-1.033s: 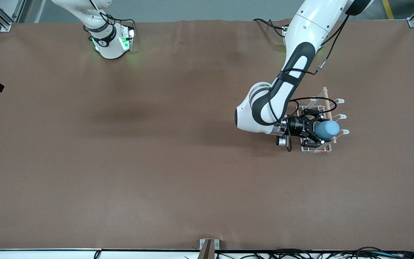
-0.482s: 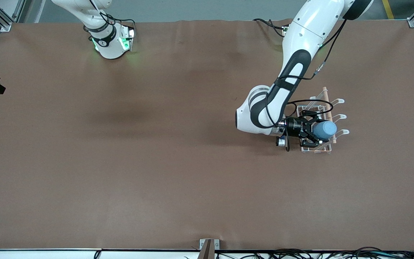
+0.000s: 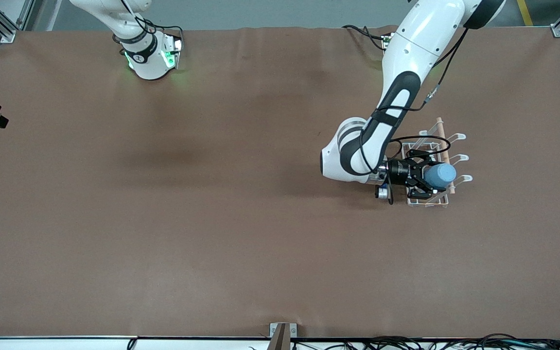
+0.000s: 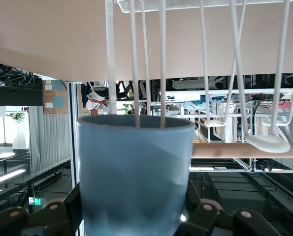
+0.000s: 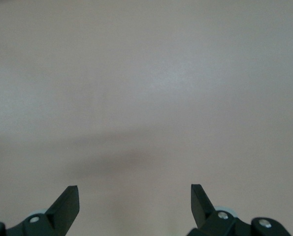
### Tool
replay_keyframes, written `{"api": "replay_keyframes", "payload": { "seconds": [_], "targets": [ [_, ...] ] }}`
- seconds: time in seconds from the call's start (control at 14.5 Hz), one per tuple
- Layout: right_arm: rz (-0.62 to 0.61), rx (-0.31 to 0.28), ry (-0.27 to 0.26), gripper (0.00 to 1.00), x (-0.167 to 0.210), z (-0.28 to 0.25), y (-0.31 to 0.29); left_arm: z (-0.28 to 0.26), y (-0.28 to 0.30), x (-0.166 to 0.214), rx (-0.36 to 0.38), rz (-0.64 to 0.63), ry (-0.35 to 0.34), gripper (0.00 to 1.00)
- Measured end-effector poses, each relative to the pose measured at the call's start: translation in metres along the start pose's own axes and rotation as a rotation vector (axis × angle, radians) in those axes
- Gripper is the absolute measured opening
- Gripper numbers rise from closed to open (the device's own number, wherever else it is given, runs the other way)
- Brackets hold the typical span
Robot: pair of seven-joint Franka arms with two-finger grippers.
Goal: Hang cup on cup holder
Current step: 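Lower the cup onto a rack hook with the left gripper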
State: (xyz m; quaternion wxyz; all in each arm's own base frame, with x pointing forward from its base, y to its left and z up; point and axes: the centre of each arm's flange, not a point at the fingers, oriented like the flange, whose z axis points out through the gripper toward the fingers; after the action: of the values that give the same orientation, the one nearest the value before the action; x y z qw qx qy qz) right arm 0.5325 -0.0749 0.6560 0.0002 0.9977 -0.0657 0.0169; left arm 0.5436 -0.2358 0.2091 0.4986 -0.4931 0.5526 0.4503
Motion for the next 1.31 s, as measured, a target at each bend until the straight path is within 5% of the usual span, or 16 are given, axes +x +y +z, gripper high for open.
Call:
{"api": "replay_keyframes", "payload": {
  "seconds": [0.69,0.83,1.31],
  "targets": [
    [0.000,0.000,0.000,1.00,0.000,0.000,0.000,0.000,0.003,0.001,-0.026,-0.004,0.020,0.78],
    [0.000,0.000,0.000,1.00,0.000,0.000,0.000,-0.001,0.002,-0.004,-0.037,-0.016,0.029,0.91],
    [0.000,0.000,0.000,1.00,0.000,0.000,0.000,-0.005,-0.002,-0.025,-0.046,-0.049,0.051,0.99]
  ]
}}
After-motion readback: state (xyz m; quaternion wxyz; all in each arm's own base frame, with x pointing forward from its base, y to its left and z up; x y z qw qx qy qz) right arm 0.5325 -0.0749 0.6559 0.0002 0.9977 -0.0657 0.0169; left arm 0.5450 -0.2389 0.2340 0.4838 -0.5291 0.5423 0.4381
